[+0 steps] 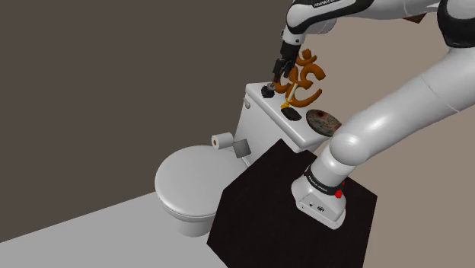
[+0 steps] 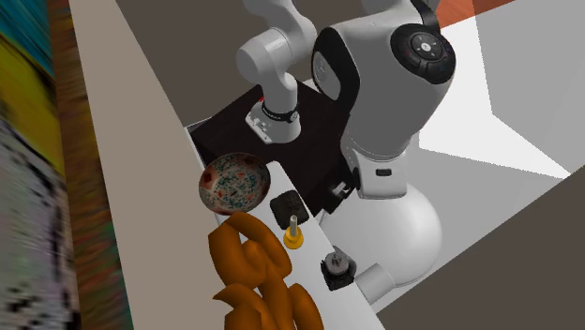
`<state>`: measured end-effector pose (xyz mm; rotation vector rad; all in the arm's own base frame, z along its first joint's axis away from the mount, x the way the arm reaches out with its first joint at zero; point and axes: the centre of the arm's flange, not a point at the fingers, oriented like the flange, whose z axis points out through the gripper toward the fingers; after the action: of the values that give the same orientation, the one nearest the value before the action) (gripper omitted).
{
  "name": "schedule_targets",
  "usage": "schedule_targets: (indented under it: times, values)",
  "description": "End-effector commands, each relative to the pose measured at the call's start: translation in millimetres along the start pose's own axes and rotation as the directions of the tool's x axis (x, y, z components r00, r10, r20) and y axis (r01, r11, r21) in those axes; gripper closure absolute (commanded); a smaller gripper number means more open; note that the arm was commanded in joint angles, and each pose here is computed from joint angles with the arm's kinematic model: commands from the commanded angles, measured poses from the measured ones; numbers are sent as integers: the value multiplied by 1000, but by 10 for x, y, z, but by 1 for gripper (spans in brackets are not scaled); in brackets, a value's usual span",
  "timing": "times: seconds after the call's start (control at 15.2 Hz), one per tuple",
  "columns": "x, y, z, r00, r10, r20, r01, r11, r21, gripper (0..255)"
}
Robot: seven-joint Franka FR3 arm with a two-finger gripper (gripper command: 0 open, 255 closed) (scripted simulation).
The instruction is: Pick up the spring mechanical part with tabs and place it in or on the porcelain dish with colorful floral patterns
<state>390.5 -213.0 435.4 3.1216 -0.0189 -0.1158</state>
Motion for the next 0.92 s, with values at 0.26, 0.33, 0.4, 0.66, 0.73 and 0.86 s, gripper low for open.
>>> schedule_targets:
  times: [0.26, 0.33, 0.4, 0.66, 0.73, 0.86]
  values:
    - [386, 575, 430, 999, 10, -40, -10, 1000, 13, 0]
    - [447, 669, 495, 999, 12, -47, -11, 1000, 16, 0]
    - [508, 763, 559, 998, 14, -53, -13, 1000, 18, 0]
    - [705, 1060, 763, 997, 20, -73, -18, 999, 27, 0]
    - [709, 1059, 816, 997, 20, -73, -18, 999, 27, 0]
    - [716, 1056, 921, 997, 20, -73, -18, 999, 27, 0]
